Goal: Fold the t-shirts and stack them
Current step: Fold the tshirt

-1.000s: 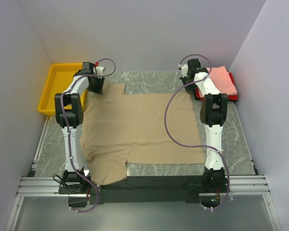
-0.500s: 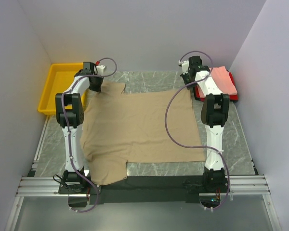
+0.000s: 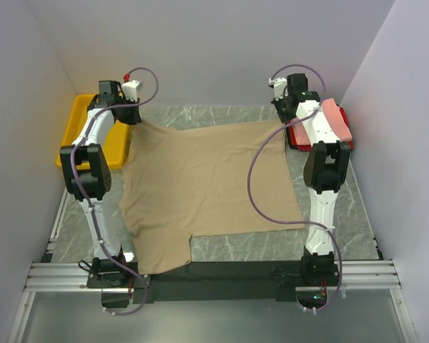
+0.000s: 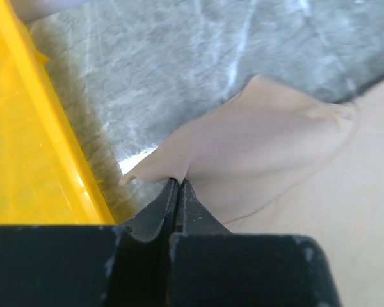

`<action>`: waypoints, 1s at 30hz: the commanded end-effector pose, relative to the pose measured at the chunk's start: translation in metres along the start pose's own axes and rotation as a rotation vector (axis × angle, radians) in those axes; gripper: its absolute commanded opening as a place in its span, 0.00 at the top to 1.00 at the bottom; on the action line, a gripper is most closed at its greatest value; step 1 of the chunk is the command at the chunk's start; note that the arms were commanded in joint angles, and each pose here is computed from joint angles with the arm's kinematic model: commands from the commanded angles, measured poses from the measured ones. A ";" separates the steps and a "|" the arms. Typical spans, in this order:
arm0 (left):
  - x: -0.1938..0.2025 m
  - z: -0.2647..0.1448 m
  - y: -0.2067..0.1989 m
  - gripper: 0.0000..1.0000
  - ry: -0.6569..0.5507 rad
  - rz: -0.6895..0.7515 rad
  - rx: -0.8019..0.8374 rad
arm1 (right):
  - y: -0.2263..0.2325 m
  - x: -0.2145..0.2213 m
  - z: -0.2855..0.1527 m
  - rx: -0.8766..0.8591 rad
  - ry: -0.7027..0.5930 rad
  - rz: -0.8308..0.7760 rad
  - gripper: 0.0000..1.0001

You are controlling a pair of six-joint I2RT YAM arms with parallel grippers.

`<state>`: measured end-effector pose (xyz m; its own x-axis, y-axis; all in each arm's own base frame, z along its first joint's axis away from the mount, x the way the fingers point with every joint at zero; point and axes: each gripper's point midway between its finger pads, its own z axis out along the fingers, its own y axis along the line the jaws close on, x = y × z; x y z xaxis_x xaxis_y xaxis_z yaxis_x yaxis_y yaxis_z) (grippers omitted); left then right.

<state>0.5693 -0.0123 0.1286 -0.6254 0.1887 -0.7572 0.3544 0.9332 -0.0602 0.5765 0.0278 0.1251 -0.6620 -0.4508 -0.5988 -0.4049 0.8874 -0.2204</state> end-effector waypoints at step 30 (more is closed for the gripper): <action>0.063 -0.129 -0.091 0.99 0.101 0.003 0.181 | 0.006 0.028 -0.051 -0.134 0.002 -0.111 1.00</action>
<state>0.4267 -0.0400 0.1548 -0.7035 0.2161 -0.6771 0.4377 0.8822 -0.1733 0.5296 0.0188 0.1115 -0.6612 -0.5248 -0.5360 -0.5398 0.8291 -0.1459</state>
